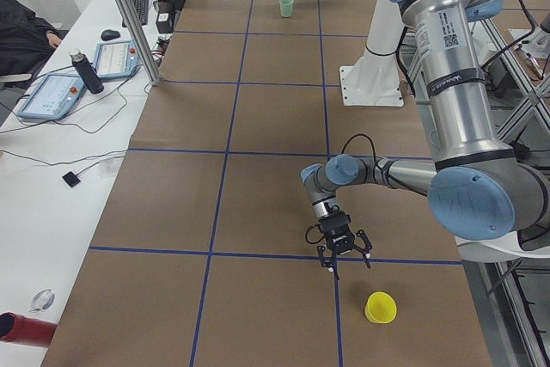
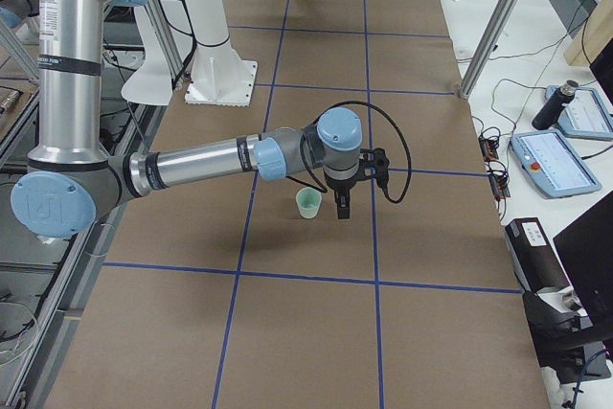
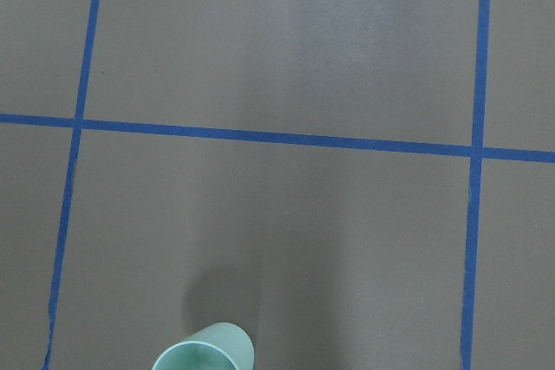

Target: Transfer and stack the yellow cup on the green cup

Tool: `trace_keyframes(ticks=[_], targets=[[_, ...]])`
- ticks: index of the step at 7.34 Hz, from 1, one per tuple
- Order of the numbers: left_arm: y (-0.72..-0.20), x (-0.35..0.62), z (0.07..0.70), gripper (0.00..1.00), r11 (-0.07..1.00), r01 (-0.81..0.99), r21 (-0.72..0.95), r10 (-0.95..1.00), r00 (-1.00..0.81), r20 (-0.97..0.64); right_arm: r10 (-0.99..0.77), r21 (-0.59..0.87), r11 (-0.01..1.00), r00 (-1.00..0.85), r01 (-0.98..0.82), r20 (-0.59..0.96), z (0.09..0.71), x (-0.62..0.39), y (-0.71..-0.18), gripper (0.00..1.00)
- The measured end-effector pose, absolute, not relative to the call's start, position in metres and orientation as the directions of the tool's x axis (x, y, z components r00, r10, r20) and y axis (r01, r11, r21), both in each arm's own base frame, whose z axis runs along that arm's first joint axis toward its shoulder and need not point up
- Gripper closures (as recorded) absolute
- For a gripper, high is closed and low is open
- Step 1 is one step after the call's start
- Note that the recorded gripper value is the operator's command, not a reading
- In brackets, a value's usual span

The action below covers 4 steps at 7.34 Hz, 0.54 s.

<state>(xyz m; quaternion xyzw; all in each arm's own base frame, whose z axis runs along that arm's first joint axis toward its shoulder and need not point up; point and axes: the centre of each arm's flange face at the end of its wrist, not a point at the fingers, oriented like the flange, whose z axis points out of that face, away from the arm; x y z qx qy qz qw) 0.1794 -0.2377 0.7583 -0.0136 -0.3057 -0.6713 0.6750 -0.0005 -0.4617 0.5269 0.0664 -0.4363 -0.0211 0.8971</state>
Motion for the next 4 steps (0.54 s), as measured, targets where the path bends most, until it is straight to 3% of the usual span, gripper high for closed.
trace_keyframes(ticks=[4], targets=[[-0.242,0.193,0.797,0.00,0.083,0.911,0.405,-0.880,-0.123,0.458,-0.109,0.150,0.989,0.621,-0.013,0.776,0.522,-0.004,-0.467,0.00]])
